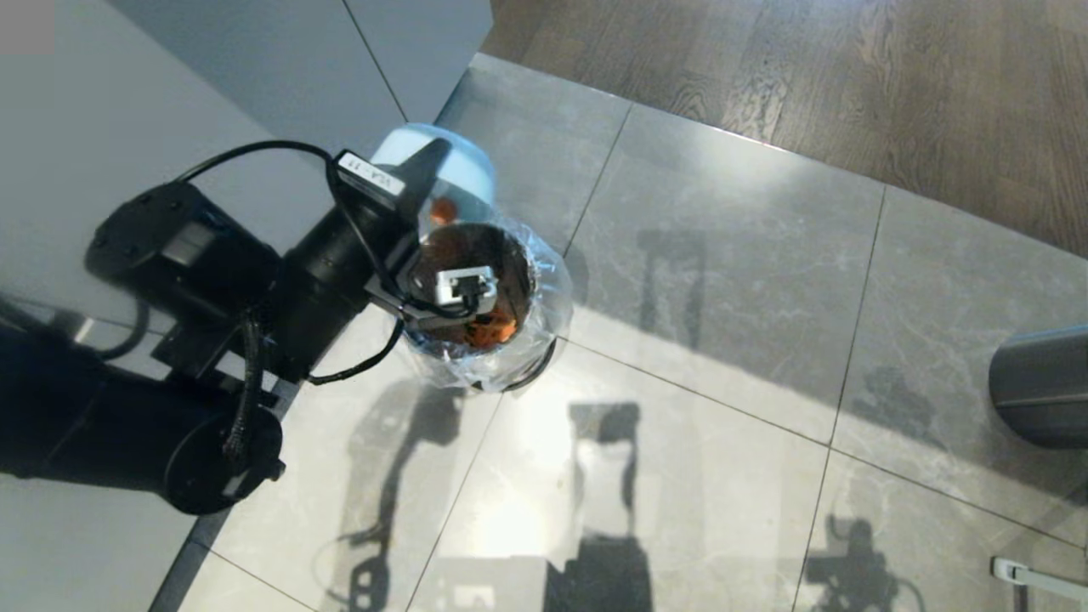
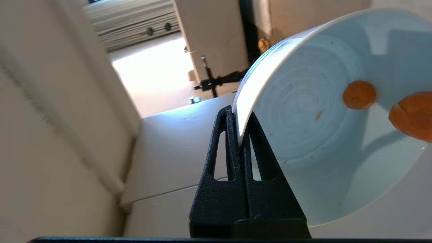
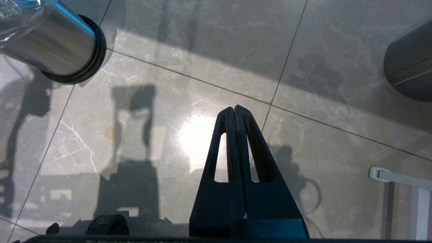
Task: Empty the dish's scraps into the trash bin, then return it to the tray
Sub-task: Pour the leftover food from the bowl into the trash can
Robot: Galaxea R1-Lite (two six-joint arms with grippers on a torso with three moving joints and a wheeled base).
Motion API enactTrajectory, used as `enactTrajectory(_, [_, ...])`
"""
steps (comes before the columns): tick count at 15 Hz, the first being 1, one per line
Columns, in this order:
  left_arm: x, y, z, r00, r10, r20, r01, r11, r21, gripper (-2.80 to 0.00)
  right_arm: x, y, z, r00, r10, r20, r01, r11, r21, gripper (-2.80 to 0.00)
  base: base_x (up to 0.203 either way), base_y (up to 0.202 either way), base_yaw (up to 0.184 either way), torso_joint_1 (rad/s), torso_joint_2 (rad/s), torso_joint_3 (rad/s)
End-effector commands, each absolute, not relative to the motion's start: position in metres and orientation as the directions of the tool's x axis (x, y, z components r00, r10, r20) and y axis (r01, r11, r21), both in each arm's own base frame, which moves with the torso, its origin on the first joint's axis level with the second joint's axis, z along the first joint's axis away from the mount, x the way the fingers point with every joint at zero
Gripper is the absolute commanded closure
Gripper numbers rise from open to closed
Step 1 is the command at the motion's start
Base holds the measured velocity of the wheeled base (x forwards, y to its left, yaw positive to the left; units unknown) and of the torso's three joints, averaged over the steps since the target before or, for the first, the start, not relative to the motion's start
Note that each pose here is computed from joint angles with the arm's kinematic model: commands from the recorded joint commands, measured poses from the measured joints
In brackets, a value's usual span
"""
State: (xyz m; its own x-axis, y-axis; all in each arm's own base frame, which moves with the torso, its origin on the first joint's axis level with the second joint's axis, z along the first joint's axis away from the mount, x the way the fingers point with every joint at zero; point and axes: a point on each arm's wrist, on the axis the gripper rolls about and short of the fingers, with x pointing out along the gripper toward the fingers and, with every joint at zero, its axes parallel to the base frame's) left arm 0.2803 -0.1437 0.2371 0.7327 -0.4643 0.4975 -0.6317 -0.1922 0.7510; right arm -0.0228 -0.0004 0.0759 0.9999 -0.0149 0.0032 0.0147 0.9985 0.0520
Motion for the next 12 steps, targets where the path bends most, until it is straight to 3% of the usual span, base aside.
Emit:
enactTrajectory(1, [0.27, -0.138, 0.258, 0.684, -0.434, 0.586, -0.7, -0.167, 0.694, 0.0, -0.023, 0.0, 0.076, 1.0, -0.014, 0.005, 0.014, 0.999, 0.052, 0.0, 0.0, 0.0, 0.0, 0.0, 0.0, 0.0])
enactTrajectory(5, [0.263, -0.135, 0.283, 0.633, -0.405, 0.66, -0.753, -0.121, 0.647, 0.0, -0.023, 0.0, 0.076, 1.0, -0.015, 0.005, 0.015, 0.999, 0.052, 0.0, 0.0, 0.0, 0.0, 0.0, 0.0, 0.0])
enactTrajectory(12, [0.24, -0.127, 0.289, 0.63, -0.391, 0.671, -0.745, -0.063, 0.664, 0.0, -0.023, 0.0, 0.076, 1.0, -0.015, 0.005, 0.014, 0.999, 0.052, 0.0, 0.0, 0.0, 0.0, 0.0, 0.0, 0.0])
